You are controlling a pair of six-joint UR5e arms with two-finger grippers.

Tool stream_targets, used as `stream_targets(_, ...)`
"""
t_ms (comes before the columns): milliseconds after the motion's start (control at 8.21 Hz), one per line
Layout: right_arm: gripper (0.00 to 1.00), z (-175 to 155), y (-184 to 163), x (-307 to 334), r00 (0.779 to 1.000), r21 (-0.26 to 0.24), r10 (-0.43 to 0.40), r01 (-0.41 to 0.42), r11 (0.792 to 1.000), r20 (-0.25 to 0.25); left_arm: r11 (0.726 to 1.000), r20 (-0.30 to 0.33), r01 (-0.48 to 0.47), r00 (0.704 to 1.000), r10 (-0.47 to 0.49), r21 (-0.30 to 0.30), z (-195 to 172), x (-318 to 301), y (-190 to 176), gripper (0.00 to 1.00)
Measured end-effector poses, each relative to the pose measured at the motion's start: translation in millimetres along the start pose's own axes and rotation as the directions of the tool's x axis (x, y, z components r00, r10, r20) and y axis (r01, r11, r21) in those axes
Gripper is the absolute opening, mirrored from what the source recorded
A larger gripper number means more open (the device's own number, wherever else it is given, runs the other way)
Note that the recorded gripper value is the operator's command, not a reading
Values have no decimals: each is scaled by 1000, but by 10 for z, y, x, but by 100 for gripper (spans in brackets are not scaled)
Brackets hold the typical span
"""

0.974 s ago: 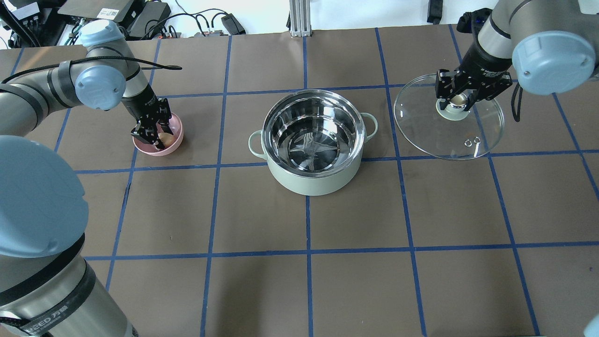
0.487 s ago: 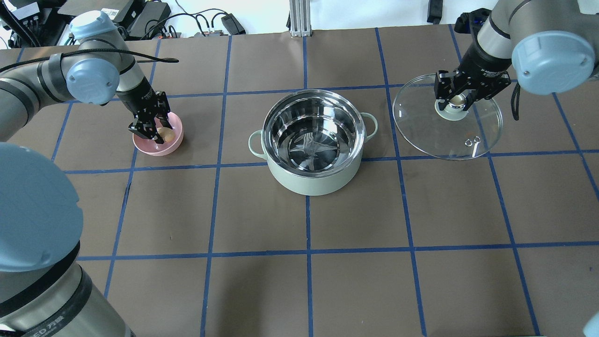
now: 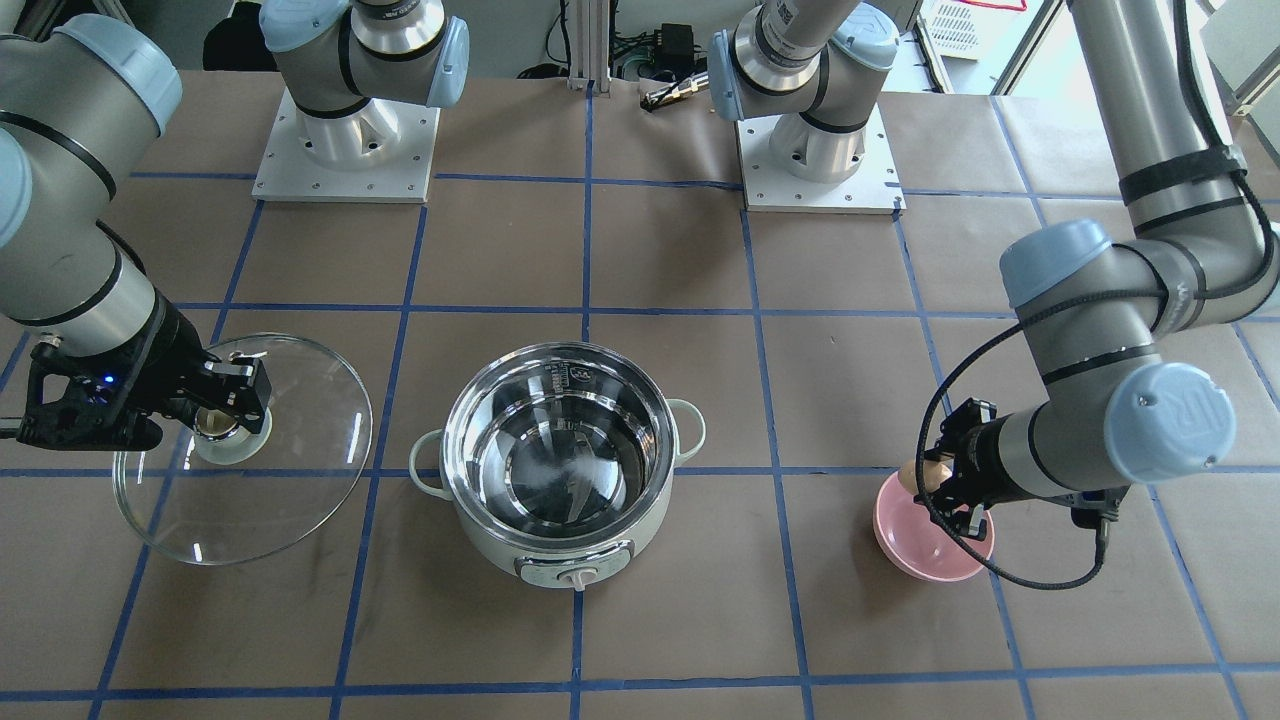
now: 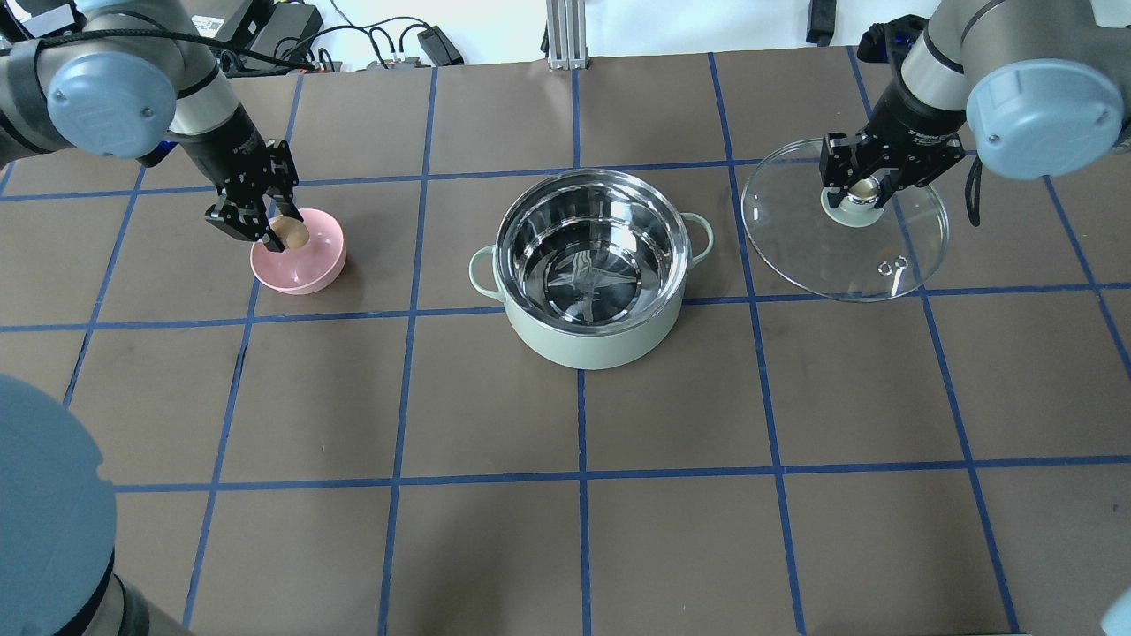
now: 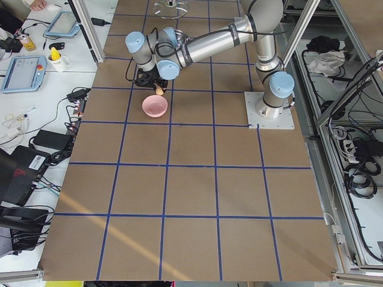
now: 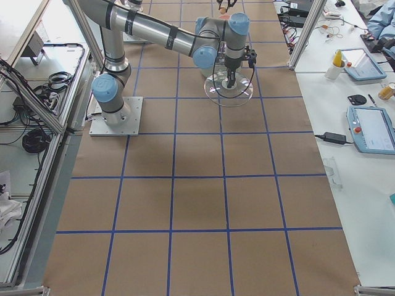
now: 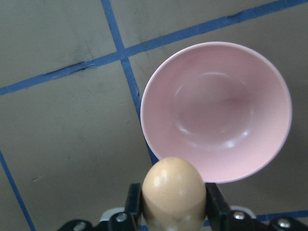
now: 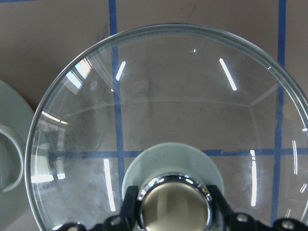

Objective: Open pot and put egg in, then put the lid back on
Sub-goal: 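Carry the egg over the open pot with the left gripper and lower it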

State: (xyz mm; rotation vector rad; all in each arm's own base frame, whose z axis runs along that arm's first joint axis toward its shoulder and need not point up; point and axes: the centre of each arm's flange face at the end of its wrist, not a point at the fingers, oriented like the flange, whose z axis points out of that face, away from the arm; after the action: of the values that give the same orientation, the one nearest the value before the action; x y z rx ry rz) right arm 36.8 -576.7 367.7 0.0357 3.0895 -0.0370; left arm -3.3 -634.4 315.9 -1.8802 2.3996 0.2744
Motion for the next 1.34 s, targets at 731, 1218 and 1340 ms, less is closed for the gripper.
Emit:
stream_targets(731, 0, -11, -4, 0, 1000, 7, -2, 2, 1000, -1, 988, -168, -121, 976, 137, 98, -878, -47, 2287, 0)
stream_targets(1218, 0, -14, -9, 2, 1000, 9, -4, 4, 1000, -3, 969, -251, -216, 938, 240, 121, -151, 382, 3642, 0)
stream_targets(1340, 0, -14, -10, 6, 1000, 9, -13, 13, 1000, -3, 976, -254, -196, 943, 215, 98, 55, 449, 3804, 0)
